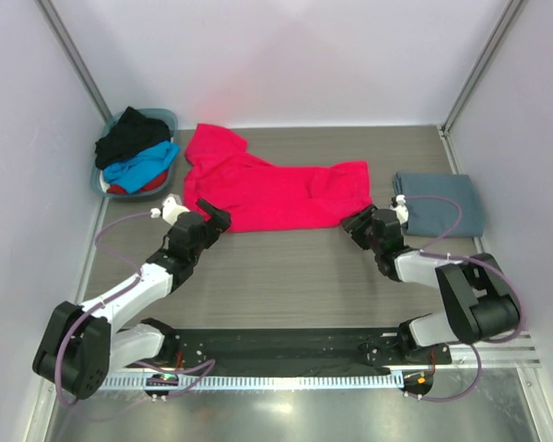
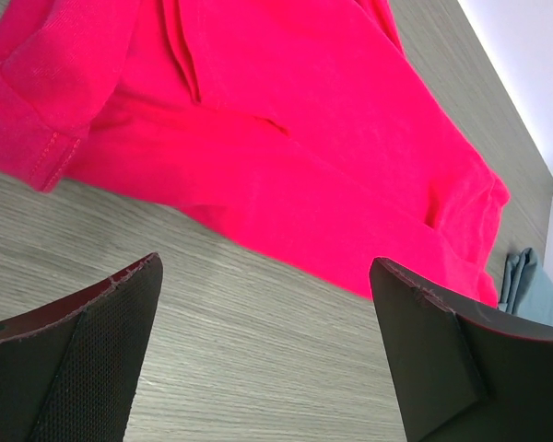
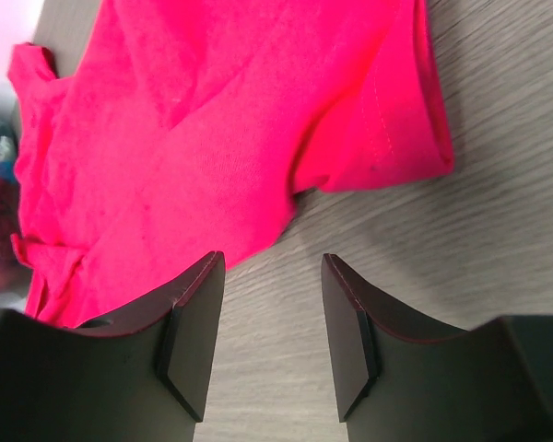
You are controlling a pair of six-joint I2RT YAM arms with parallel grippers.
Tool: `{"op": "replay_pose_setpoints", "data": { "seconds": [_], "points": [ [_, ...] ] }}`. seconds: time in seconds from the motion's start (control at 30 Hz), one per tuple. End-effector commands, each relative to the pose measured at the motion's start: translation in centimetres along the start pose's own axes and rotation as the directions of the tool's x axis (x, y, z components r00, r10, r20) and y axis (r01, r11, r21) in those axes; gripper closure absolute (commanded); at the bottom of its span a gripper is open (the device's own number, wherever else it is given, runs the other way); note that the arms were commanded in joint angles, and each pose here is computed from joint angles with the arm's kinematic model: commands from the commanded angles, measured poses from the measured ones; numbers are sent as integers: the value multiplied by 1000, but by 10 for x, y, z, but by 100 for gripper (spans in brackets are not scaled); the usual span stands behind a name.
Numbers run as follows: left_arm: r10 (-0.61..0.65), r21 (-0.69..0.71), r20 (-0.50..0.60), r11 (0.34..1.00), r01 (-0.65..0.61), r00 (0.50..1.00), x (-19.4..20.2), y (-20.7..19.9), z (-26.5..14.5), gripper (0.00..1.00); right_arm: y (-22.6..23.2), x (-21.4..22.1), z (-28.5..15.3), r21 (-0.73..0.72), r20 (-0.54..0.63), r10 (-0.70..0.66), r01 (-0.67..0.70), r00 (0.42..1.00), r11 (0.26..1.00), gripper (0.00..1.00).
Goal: Fold and stack the t-shirts
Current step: Fold the tshirt
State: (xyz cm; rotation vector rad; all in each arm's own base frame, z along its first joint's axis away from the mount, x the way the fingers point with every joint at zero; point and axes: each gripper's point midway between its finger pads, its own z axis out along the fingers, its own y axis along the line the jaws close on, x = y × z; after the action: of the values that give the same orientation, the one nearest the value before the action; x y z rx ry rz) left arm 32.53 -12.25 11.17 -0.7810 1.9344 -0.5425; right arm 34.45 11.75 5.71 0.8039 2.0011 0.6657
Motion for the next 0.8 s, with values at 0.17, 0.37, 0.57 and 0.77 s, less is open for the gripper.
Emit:
{"op": "replay_pose_setpoints", "data": {
  "seconds": [0.17,0.37,0.57,0.77],
  "points": [
    [-33,41,73,999,30,997,-18,-16,1,6,2,-10,32,37,62,19,-21,998,999,48],
    [-33,35,69,999,30,997,-16,-13,2,6,-4,-18,41,96,95,-17,8,995,995,50],
    [-1,-34,77,999,4,997,-9,3,17,7,-23,-39,40,230,162,-97,58,982,971,48],
    [52,-132,139,991,-34,989,-14,24,31,25,-16,-33,41,199,128,-91,64,988,978,50]
  ]
}}
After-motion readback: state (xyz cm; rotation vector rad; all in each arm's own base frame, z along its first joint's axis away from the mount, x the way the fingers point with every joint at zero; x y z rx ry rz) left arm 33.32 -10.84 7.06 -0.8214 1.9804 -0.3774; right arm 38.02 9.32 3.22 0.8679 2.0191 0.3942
